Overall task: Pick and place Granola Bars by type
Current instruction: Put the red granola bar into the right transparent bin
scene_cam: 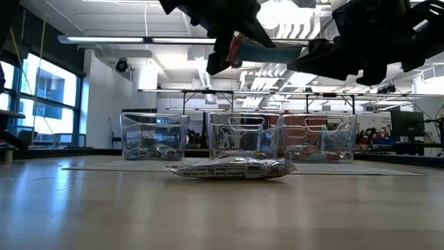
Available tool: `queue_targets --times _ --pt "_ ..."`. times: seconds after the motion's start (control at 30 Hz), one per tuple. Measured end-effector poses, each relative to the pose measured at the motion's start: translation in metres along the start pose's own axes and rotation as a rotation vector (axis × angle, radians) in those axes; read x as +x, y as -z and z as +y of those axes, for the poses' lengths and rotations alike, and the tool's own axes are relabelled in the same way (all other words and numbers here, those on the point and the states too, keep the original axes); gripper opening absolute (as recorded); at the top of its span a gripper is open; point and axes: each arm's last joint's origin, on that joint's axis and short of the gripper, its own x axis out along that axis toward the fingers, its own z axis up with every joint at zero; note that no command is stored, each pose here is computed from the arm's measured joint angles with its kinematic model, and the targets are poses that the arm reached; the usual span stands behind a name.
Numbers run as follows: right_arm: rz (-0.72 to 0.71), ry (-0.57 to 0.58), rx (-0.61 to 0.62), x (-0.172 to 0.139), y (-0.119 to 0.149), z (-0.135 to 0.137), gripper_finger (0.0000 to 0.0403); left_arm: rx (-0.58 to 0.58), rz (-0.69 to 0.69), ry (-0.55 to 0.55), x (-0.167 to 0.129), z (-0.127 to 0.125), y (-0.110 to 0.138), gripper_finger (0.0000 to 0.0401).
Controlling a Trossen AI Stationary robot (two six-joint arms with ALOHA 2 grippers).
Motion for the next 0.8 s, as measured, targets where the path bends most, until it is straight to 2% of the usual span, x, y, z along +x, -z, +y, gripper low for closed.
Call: queue_targets --times 0.27,0.53,0.67,0.8 --pt "-0.035 -0.045 -0.042 0.001 -0.005 0.007 0.0117 -0.012 -0.008 0.059 -0.003 0.007 -0.008 0.0085" --pt "-0.143 -0.027 -0.056 0.000 -0.016 0.008 0.0117 -0.013 0.025 0.098 0.001 0.007 -0.006 0.0085" --pt "-0.204 -0.093 -0.063 -0.001 -0.020 0.010 0.0117 -0.010 0.023 0.114 0.007 0.008 -0.006 0.0085" --pt "-0.214 -0.160 -0.063 -0.001 -0.019 0.012 0.0117 0.017 -0.008 0.209 0.012 0.005 -0.011 0.0085"
